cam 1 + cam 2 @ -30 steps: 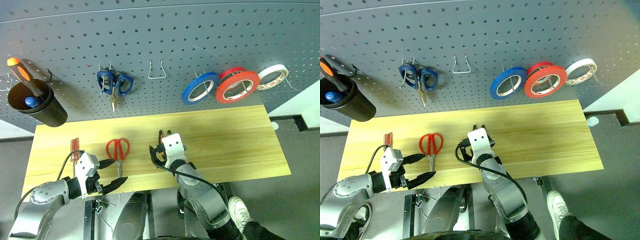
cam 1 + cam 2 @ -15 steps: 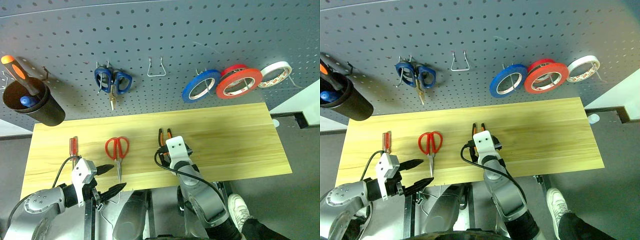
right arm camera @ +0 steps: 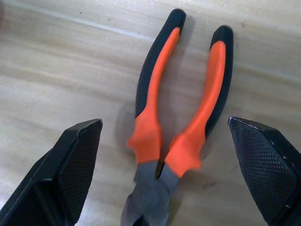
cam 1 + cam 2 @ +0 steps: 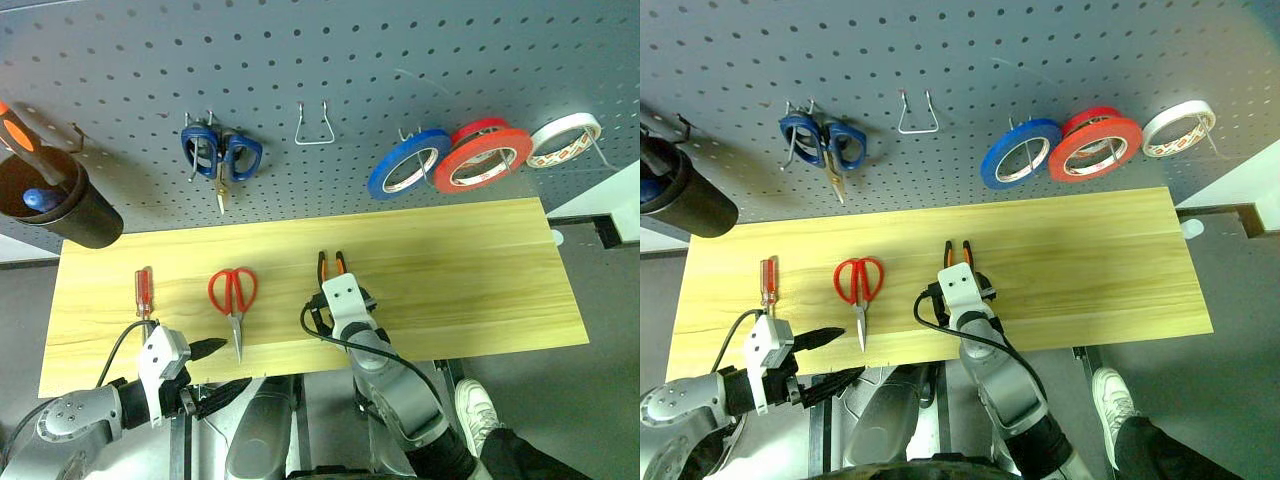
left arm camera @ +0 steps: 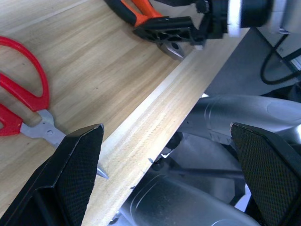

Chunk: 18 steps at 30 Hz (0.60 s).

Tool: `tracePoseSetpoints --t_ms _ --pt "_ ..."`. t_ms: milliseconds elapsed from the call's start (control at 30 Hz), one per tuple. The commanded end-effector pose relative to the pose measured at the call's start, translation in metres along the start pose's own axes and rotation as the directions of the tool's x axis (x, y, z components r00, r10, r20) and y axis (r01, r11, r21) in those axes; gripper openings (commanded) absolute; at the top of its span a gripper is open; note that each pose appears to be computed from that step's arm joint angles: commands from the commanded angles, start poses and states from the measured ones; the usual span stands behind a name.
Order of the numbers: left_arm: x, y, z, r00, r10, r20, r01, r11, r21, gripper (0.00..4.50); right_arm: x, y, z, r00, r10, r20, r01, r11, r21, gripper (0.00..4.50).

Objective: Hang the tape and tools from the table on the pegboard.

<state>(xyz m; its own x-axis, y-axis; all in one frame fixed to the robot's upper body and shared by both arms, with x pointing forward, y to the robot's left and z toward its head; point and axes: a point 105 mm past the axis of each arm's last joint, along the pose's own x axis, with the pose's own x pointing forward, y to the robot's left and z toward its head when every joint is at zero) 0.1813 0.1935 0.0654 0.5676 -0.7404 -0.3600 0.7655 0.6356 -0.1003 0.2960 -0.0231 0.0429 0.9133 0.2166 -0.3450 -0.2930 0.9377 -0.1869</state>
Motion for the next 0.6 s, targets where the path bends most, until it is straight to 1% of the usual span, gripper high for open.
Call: tracePoseSetpoints --t_ms 33,333,600 --pt "-0.004 -0.006 0.002 1.000 -0.005 0.007 0.005 1.000 -0.007 4.50 -0.001 0.024 0.028 0.997 0.032 0.069 -0.039 0.994 0.105 4.48" --pt "-0.005 -0.009 0.003 1.000 -0.004 0.004 0.004 1.000 -0.014 4.50 0.004 0.014 0.026 0.999 -0.020 0.037 0.017 0.996 0.093 4.48" --pt "-0.004 -0.008 0.003 1.000 -0.001 0.005 0.001 1.000 -0.016 4.50 0.003 0.018 0.018 1.000 0.013 -0.027 -0.010 0.996 0.089 4.48"
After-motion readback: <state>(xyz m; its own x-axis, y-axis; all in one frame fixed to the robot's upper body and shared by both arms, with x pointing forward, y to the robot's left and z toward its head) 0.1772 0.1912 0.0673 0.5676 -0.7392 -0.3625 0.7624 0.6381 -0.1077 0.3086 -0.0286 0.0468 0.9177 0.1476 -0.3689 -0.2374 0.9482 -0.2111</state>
